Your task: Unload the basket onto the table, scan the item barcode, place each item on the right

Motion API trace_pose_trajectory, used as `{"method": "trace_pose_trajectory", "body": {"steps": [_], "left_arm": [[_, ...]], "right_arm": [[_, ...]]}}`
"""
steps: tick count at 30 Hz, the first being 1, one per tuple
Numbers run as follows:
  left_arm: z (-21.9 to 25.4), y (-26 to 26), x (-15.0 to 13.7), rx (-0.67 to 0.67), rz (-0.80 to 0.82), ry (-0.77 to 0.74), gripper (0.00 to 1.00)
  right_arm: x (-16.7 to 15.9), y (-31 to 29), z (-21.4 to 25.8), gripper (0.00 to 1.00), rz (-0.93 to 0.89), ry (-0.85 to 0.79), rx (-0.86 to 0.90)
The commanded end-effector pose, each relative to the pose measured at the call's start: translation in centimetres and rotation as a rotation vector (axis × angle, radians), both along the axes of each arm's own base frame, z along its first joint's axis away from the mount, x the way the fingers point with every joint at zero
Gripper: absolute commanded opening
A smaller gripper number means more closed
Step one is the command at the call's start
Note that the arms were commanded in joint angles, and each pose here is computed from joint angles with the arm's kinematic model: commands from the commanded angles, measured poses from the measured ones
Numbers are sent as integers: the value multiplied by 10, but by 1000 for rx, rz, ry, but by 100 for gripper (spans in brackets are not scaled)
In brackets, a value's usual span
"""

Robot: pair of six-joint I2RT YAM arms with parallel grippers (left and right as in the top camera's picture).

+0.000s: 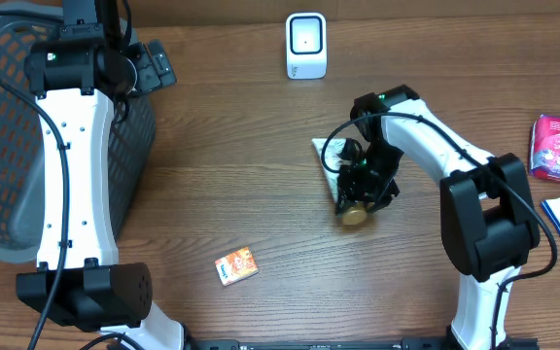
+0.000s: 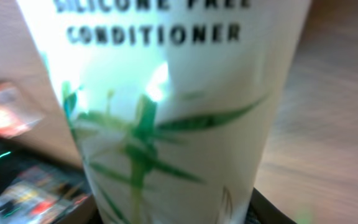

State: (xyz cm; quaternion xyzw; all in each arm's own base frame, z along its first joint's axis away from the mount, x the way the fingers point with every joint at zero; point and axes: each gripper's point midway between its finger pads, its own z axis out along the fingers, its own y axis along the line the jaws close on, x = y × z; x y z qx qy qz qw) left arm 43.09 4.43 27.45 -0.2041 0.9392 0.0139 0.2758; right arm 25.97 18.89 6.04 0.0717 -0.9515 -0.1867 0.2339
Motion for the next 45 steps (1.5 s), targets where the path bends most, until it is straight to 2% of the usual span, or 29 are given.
{"method": "trace_pose_trajectory", "body": {"steps": [1, 8, 13, 17, 20, 31, 35, 40, 45], "left_arm": [[-5, -1, 1, -4, -5, 16, 100], [-5, -2, 1, -4, -5, 15, 100], [-5, -1, 1, -4, -5, 15, 100], [-5, -2, 1, -4, -5, 14, 100], [-6, -2, 1, -4, -5, 15, 100], [-6, -2, 1, -4, -5, 15, 100], [-5, -2, 1, -4, -5, 15, 100], [-5, -2, 1, -4, -5, 15, 100], [-5, -1, 1, -4, -5, 16, 100]], "right_arm": [[1, 54, 78, 21, -114, 28, 371], [-7, 84, 134, 22, -253, 219, 648], [-6, 89, 148, 30, -299, 274, 707], [-4, 89, 147, 30, -333, 304, 679], [-4, 89, 147, 26, -375, 350, 643], [-4, 96, 141, 27, -483, 466, 517], [-11, 102, 142, 24, -521, 539, 454], [-23, 113, 144, 27, -594, 673, 342], [-29, 124, 147, 27, -620, 742, 298]]}}
